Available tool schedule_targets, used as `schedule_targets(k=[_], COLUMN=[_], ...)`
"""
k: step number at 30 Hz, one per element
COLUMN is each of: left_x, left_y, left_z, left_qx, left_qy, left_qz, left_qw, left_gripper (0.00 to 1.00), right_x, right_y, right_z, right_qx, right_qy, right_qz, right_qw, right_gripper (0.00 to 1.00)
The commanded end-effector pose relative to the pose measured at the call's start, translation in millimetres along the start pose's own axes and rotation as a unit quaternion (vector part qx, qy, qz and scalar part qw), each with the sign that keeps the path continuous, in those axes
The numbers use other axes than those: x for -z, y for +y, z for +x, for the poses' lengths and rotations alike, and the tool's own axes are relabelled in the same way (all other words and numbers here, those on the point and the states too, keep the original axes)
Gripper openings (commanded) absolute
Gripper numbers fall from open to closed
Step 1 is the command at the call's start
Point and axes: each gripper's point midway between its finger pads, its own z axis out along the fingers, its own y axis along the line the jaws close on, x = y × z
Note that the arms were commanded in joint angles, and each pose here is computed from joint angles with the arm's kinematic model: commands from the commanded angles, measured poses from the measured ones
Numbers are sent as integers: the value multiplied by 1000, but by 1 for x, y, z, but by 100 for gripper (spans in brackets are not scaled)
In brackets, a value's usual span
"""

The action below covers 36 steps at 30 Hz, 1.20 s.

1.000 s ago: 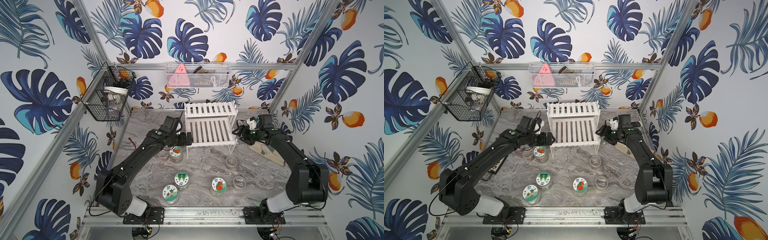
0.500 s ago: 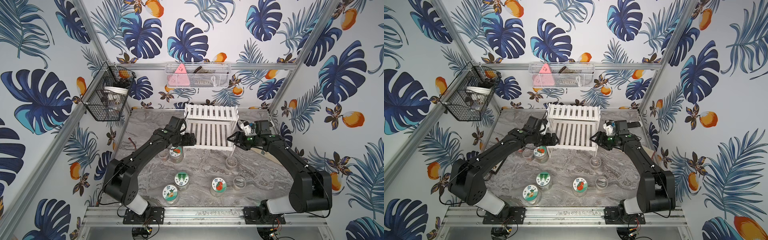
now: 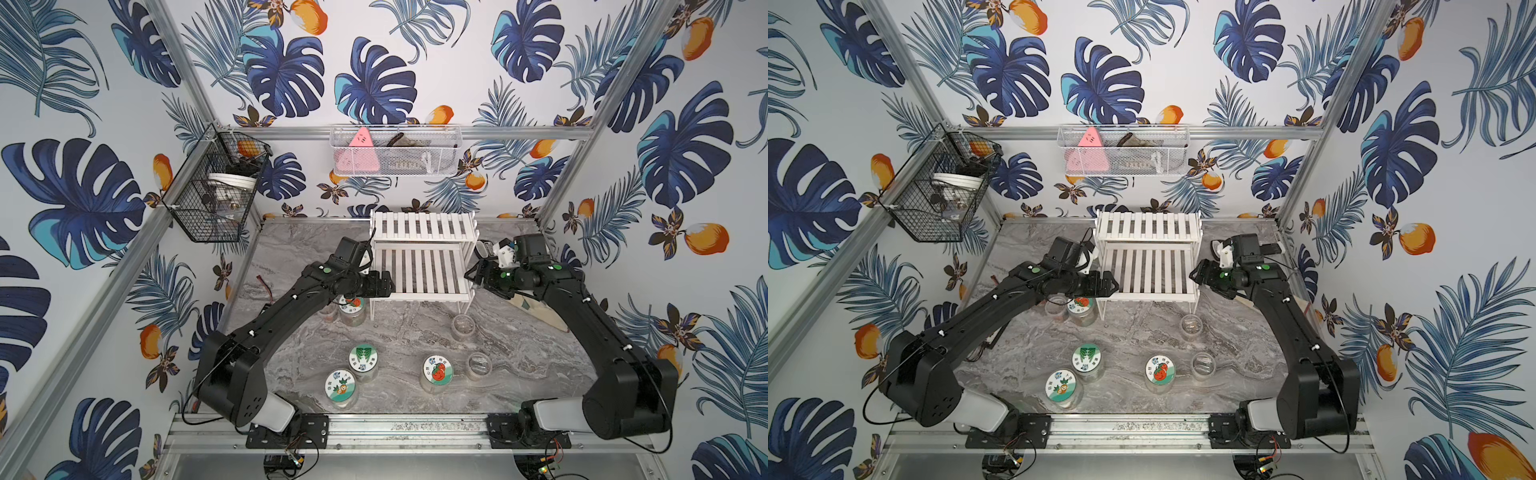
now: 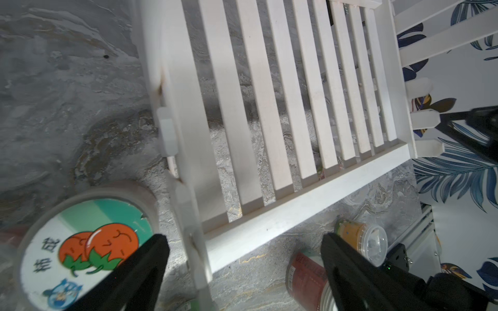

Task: Place the seed container on the shelf
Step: Adjust the shelf at the center of the board, then pick up the seed jar at the center of the board.

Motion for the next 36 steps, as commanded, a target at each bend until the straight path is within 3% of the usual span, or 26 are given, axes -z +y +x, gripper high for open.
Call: schedule_targets(k=[1, 8, 12, 19, 26, 36], left_x=[16, 45, 43, 28, 11, 13], left_y=[5, -40, -74, -112, -120, -116], left_z=[-4, 16, 46, 79, 90, 85], left_qx=[-17, -76, -123, -191, -208, -213], left_qy=[-18, -67, -64, -40, -31, -48], left_qz=[-24, 61, 103, 120, 107, 82], left_qw=[999, 993, 985, 973, 972, 972], left_gripper=[97, 98, 98, 98, 99, 99], right_x=[16, -2, -18, -41, -54, -63], right_y=[-36, -28, -34, -18, -25, -44], right_z=[35, 98, 104, 100, 100, 121], right_qx=[-32, 55, 82, 146, 140, 96], right_qy=[6, 0, -14, -13, -18, 3], right_qz=[86, 99, 97, 49, 57, 83], right_qw=[996, 994, 992, 988, 988, 992], right_gripper=[84, 85, 86, 84, 85, 83])
